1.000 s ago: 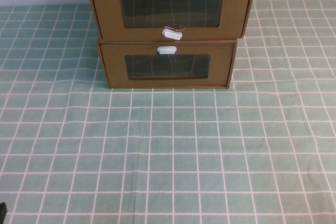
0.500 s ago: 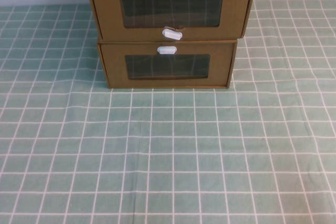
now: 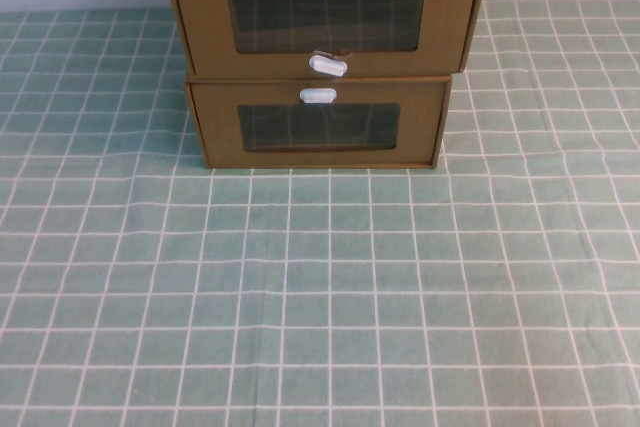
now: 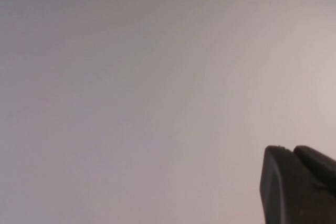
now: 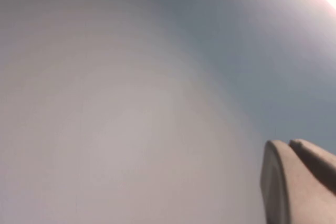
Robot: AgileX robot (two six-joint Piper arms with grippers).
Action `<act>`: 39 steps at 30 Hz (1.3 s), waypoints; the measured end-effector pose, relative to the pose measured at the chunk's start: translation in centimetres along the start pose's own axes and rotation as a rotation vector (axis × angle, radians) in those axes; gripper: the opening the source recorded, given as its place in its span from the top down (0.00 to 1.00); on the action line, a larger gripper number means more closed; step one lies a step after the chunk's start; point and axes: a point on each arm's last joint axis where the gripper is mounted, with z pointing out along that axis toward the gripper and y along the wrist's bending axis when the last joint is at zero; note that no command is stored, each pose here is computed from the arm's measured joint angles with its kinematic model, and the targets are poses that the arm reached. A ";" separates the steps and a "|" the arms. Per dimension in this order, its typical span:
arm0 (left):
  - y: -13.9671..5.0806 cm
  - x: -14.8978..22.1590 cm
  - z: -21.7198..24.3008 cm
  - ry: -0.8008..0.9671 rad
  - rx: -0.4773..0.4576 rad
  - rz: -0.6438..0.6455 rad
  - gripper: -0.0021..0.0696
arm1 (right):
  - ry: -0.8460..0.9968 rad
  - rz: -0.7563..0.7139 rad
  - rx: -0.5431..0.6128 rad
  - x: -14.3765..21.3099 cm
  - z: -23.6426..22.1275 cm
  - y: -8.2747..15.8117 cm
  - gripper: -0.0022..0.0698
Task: Open the shoe box
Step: 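Pull the top drawer of the cardboard box fully open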
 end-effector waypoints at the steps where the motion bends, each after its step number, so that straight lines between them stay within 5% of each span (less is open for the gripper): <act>1: 0.0 -0.1 0.0 -0.008 0.000 -0.003 0.98 | -0.011 0.000 0.000 -0.1 0.0 0.0 0.99; 9: 0.0 -0.3 0.0 -0.033 -0.002 -0.007 0.98 | -0.029 0.000 0.001 -0.3 0.0 0.0 0.99; 16: 0.3 -2.6 -0.4 -0.290 -0.005 -0.171 0.98 | -0.258 0.067 0.011 -2.3 -0.3 -0.2 0.99; 25: 0.6 -10.5 2.1 -0.480 0.011 -0.216 0.98 | -0.457 0.160 0.051 -8.3 2.0 -0.3 0.99; 34: 0.9 -19.8 4.7 -0.457 0.009 -0.203 0.98 | -0.422 0.394 0.057 -18.2 6.0 0.0 0.99; 39: 1.0 -21.6 10.2 -0.191 -0.003 -0.209 0.98 | -0.172 0.373 -0.007 -19.8 10.4 1.5 0.99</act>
